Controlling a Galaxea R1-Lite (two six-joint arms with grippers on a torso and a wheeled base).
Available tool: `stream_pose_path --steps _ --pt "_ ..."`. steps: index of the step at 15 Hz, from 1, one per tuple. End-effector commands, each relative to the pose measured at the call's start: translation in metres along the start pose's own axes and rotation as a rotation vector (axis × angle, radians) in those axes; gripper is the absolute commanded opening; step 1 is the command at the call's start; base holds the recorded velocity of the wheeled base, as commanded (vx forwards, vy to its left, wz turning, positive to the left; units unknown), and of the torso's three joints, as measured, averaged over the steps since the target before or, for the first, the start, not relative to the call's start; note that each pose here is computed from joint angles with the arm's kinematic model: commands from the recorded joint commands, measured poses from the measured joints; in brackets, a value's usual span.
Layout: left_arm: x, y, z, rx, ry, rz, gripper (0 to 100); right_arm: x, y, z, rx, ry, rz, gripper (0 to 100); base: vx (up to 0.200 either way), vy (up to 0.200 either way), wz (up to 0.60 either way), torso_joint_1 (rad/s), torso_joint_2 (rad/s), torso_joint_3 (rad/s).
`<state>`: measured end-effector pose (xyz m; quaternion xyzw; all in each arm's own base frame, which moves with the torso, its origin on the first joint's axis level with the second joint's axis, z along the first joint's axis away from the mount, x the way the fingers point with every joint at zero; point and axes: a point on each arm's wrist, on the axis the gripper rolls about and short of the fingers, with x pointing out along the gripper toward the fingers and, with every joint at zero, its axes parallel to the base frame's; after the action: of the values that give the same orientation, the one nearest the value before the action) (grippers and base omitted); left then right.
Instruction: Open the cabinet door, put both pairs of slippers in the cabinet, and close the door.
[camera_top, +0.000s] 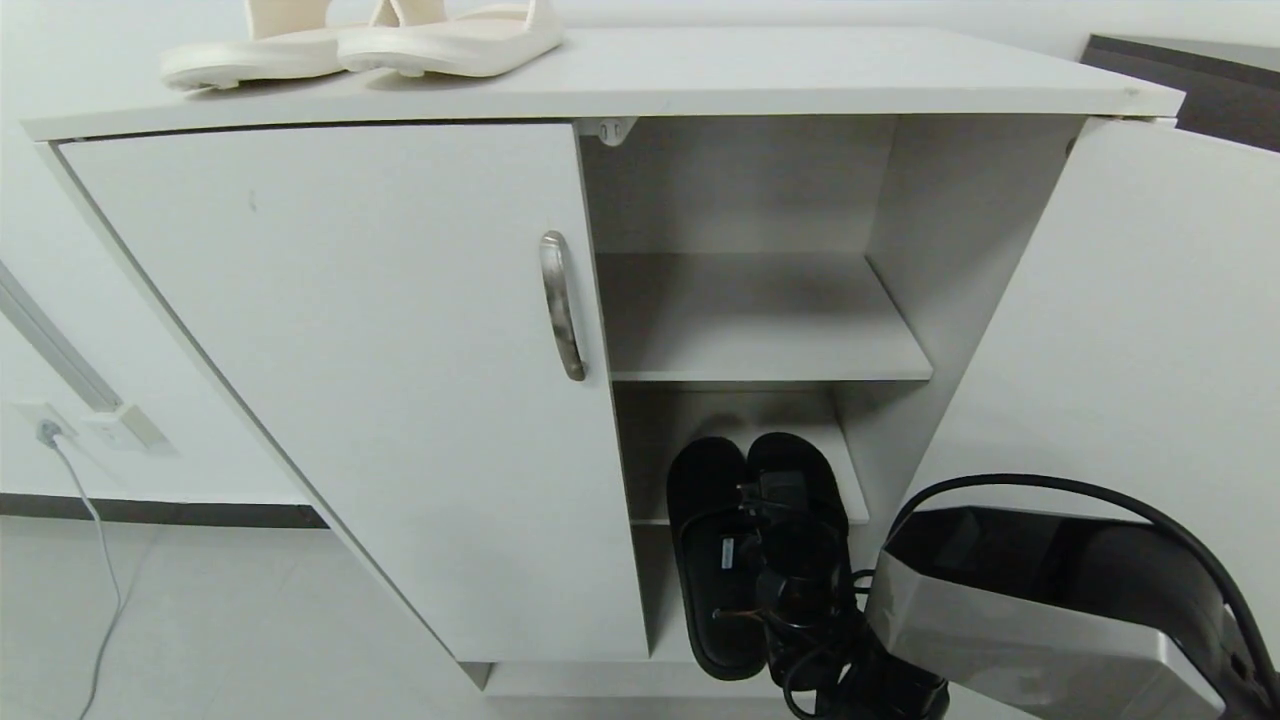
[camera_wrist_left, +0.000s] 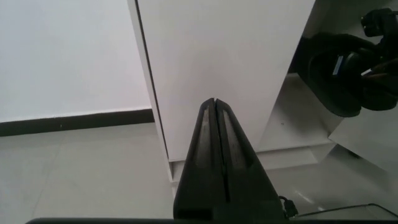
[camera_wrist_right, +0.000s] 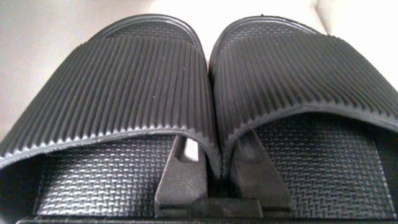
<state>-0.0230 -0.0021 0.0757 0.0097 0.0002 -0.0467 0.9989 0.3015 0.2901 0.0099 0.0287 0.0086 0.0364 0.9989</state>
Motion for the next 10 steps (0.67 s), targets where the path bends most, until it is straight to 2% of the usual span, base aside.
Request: stream_pose_path --steps 1,3,8,10 --pt "0.000 0.000 0.000 0.000 0.000 0.000 0 0.002 0.001 0.001 0.001 -0.004 -0.003 0 0.000 0.000 0.00 0.000 0.00 0.000" --pt "0.000 0.000 0.000 0.000 0.002 0.000 0 0.020 -0.007 0.001 -0.062 0.031 -0.040 0 0.000 0.000 0.00 0.000 0.00 0.000" --pt "0.000 0.000 0.000 0.000 0.002 0.000 0 0.053 -0.008 0.003 -0.046 0.018 -0.084 0 0.000 0.000 0.00 0.000 0.00 0.000" --pt "0.000 0.000 0.000 0.000 0.002 0.000 0 0.061 -0.011 0.002 -0.069 0.049 -0.096 0 0.000 0.000 0.00 0.000 0.00 0.000"
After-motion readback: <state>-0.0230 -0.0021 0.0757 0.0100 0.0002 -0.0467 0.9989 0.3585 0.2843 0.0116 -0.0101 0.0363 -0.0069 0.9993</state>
